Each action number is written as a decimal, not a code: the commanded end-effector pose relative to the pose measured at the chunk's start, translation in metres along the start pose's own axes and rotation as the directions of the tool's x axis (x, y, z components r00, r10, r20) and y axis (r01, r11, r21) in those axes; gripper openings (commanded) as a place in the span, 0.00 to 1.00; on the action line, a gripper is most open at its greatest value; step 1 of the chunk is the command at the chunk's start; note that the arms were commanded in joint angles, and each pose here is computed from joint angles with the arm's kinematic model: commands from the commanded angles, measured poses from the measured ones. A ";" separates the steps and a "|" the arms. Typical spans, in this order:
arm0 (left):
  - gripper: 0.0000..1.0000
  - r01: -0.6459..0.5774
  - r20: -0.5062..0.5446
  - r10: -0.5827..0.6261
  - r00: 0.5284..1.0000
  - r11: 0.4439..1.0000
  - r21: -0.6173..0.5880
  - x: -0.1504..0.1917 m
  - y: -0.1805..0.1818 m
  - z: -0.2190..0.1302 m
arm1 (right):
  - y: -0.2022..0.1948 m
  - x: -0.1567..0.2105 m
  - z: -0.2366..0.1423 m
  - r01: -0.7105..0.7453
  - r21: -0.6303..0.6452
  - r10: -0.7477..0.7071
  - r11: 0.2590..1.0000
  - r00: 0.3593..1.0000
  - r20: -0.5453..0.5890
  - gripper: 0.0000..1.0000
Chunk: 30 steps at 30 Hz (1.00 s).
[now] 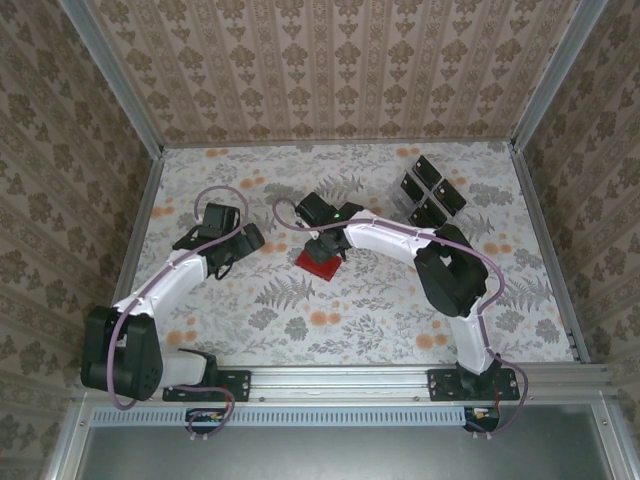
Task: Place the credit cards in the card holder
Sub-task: Rotate the card holder at the center of the table.
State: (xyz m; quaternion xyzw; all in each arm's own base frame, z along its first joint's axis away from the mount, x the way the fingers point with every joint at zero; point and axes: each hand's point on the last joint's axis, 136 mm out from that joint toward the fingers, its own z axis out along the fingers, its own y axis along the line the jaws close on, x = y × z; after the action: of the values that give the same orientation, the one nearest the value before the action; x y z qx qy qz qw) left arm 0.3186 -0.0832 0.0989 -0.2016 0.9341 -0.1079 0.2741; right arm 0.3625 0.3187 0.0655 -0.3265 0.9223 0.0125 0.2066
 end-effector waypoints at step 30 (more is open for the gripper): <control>1.00 0.010 -0.003 -0.009 1.000 0.998 0.068 -0.007 -0.018 -0.005 | -0.019 0.042 0.031 -0.404 -0.055 0.396 0.913 0.911 -0.119 0.36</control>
State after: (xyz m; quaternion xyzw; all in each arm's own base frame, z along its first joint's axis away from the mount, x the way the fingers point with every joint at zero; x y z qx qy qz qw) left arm 0.3175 -0.0881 0.0989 -0.1990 0.9349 -0.1211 0.2679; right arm 0.3727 0.2932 0.0294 -0.2110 0.9614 0.0446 0.1707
